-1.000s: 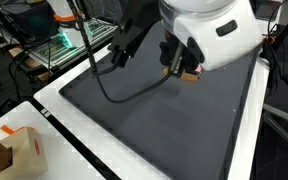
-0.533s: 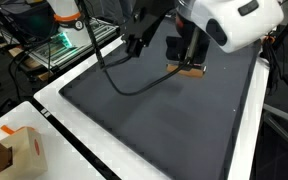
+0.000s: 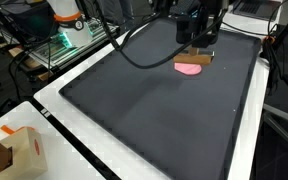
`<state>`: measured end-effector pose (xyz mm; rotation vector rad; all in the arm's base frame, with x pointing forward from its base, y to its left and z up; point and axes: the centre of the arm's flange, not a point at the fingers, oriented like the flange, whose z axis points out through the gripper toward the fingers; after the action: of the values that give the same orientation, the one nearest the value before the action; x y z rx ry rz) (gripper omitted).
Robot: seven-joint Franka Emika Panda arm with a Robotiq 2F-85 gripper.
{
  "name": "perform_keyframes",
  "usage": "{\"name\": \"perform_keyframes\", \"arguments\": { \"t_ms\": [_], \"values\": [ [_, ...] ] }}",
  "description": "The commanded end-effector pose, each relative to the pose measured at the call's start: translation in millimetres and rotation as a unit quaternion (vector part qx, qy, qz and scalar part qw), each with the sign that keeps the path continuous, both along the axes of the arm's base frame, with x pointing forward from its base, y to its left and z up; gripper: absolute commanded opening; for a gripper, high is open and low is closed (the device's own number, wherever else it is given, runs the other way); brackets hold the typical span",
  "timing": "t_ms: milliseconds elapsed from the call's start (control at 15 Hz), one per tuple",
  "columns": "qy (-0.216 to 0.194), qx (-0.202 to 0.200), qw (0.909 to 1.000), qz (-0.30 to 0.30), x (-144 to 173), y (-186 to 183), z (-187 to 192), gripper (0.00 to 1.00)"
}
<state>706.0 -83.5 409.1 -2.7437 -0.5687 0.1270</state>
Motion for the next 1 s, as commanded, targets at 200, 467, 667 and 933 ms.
{"name": "perform_keyframes", "arguments": {
  "t_ms": [200,467,667,933],
  "values": [
    [-0.019,-0.046,0.9971,0.057,-26.3,52.5,33.7,0.24],
    [-0.04,-0.059,0.9946,0.075,-38.5,82.9,44.1,0.24],
    [-0.056,-0.057,0.9931,0.085,-47.6,103.5,48.1,0.24],
    [-0.063,-0.071,0.9903,0.102,-63.7,123.8,43.9,0.24]
  ]
}}
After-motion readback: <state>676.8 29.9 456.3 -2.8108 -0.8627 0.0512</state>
